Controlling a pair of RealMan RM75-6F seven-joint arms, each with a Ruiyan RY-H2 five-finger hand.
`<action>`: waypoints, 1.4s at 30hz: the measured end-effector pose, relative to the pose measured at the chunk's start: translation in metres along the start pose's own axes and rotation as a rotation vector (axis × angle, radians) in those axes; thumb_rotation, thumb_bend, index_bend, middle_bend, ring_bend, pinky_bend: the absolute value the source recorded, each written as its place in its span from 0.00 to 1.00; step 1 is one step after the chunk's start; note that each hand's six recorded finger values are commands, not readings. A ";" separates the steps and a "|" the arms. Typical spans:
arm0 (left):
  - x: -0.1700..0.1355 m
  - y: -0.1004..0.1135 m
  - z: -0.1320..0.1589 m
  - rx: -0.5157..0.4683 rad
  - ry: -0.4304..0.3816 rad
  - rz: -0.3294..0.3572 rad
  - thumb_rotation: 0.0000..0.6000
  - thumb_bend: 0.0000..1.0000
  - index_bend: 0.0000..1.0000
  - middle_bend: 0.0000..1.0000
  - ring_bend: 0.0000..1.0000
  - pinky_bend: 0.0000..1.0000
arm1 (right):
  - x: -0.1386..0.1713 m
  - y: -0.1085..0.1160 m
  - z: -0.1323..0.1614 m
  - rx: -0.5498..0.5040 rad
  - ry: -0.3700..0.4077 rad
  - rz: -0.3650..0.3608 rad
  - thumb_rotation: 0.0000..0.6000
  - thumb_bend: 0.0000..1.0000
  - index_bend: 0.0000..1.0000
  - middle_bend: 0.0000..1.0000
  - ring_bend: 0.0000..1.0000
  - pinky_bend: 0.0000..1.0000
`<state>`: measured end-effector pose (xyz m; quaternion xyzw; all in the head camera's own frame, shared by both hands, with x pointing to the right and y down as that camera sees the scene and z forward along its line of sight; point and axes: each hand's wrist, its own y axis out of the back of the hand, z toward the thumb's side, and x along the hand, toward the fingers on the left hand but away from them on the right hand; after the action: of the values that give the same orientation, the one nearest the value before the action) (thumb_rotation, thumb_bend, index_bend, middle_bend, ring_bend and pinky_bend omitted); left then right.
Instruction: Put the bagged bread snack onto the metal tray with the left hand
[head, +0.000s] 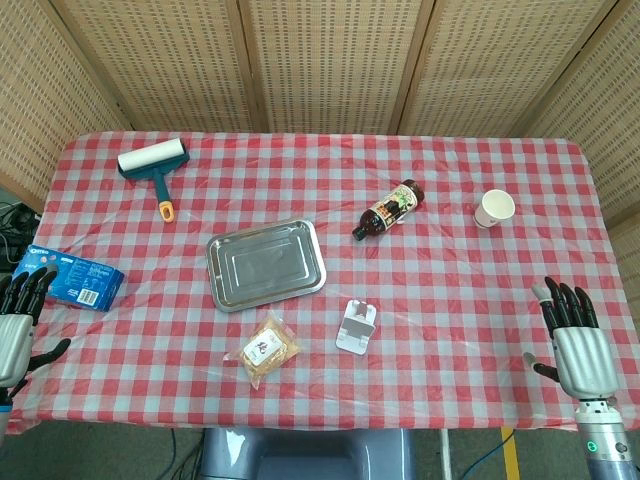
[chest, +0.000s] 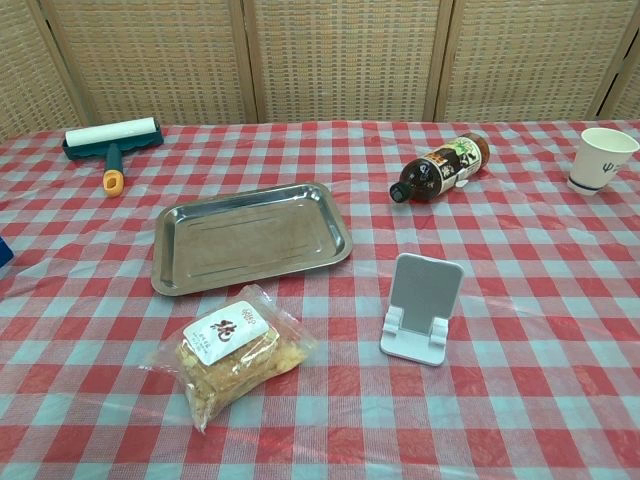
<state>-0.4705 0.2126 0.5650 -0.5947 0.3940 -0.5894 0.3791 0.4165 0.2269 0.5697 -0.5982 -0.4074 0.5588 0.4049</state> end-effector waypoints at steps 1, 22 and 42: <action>0.000 -0.001 0.000 0.001 0.000 -0.003 1.00 0.18 0.00 0.00 0.00 0.00 | 0.000 0.000 0.000 0.000 0.001 0.002 1.00 0.05 0.00 0.00 0.00 0.00; 0.000 0.003 0.004 -0.007 -0.022 0.014 1.00 0.07 0.00 0.00 0.00 0.00 | 0.001 0.001 0.001 0.001 0.007 0.005 1.00 0.05 0.00 0.00 0.00 0.00; 0.009 -0.006 0.072 -0.068 -0.372 -0.095 1.00 0.04 0.00 0.00 0.00 0.00 | 0.002 0.002 0.002 -0.011 0.015 0.001 1.00 0.05 0.00 0.00 0.00 0.00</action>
<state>-0.3985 0.2063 0.5730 -0.7238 0.3082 -0.4730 0.3967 0.4145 0.2282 0.5672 -0.6046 -0.4073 0.5523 0.4044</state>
